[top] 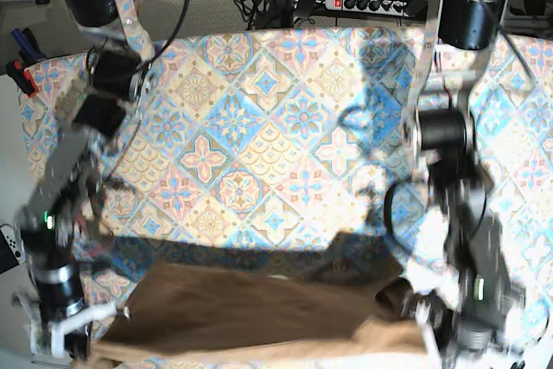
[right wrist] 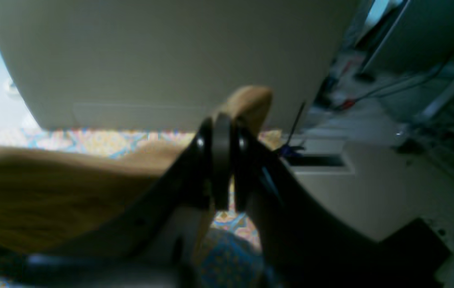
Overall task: Layout the t-shirt on the table in an organized manner, then fold the t-shirt properly
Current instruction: 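Lift the t-shirt high with both grippers and swing it down flat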
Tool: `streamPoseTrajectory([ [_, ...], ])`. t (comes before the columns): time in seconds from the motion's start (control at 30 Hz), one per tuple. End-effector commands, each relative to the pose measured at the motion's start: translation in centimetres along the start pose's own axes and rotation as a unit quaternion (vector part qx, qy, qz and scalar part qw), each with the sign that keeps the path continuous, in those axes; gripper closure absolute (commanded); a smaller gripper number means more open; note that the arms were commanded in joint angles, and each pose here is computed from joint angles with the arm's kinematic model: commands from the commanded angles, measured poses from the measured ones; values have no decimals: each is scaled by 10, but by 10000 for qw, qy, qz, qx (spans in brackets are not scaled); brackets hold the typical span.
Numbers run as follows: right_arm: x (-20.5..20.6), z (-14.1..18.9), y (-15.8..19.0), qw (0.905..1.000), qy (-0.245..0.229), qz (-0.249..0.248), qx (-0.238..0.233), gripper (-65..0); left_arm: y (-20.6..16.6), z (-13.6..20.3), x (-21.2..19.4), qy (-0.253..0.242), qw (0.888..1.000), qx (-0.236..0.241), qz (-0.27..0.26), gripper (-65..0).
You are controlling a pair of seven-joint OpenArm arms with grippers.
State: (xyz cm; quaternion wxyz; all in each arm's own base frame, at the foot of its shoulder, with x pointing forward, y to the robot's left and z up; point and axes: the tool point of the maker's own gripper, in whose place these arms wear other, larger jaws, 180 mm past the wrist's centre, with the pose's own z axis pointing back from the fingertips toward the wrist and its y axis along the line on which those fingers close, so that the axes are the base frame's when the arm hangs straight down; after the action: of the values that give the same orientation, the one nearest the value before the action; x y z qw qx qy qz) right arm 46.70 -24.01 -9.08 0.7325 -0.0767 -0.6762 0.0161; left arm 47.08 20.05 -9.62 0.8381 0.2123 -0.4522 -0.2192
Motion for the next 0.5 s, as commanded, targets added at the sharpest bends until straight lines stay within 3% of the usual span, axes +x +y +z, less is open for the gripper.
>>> streamPoseTrajectory([
  [0.0, -4, 4, -6, 9999, 72, 35, -89, 0, 0, 12, 6, -265, 9995, 118, -83, 0],
  [0.17, -80, 26, 2, 9967, 796, 146, 14, 0, -49, 25, -75, 191, 9980, -39, -595, 0],
  [0.27, -123, 43, 15, 9946, 1025, 99, 157, 0, -88, 25, -132, 764, 9927, -496, -790, 0],
  [0.37, -172, 65, 27, 9905, 1351, -109, 237, 0, -128, 32, -193, 1414, 9806, -1002, -916, 0],
  [0.47, -209, 84, 30, 9860, 1615, -371, 175, 0, -162, 42, -229, 1553, 9724, -1442, -975, 0],
])
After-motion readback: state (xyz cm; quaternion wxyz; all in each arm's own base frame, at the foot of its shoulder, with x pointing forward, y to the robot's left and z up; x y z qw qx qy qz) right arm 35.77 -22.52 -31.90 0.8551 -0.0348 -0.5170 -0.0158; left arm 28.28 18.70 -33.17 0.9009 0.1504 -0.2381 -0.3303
